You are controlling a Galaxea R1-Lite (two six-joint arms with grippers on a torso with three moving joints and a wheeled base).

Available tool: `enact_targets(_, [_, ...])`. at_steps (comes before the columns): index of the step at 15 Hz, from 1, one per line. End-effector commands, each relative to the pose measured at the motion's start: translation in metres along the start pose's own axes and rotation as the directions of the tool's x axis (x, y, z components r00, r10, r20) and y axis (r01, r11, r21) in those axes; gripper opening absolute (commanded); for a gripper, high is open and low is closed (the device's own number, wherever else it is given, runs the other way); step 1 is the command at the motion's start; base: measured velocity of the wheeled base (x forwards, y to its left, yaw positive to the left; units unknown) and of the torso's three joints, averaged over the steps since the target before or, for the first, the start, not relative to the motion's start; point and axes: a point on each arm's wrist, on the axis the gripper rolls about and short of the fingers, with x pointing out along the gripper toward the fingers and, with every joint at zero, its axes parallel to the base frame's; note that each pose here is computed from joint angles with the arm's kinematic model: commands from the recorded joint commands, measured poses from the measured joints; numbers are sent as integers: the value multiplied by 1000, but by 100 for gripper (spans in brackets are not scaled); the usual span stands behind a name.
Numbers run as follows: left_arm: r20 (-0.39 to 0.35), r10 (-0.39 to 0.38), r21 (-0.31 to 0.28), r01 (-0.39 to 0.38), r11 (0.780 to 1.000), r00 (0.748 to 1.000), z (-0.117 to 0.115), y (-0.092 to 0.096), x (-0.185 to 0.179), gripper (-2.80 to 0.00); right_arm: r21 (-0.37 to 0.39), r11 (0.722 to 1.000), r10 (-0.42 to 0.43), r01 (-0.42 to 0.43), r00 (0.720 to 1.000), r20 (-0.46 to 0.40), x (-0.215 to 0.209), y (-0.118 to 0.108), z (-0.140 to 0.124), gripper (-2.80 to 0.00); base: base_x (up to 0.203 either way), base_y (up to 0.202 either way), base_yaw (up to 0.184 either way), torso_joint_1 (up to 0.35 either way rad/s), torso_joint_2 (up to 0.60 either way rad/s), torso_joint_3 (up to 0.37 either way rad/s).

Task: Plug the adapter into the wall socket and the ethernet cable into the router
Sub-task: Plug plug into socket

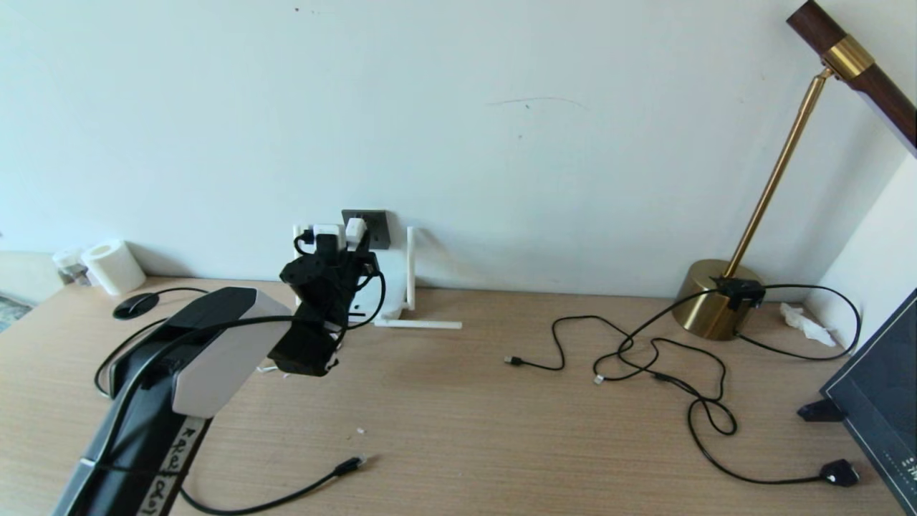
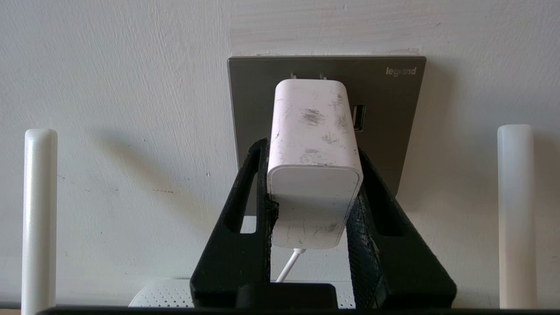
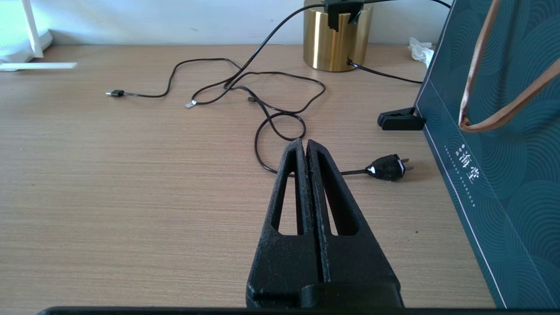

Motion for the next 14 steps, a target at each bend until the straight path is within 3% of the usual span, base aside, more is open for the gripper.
enact_targets(1, [-4,2,1,-2,1000,1000,-3,0,-3,-280,0,1000,0,0,1000,-1,0,0,0,-280,0,0,0,0,0,0])
enact_targets(14, [-9,0,2,0,1000,1000,-1,1,-2,-280,0,1000,0,0,1000,-1,0,0,0,-280,0,0,0,0,0,0])
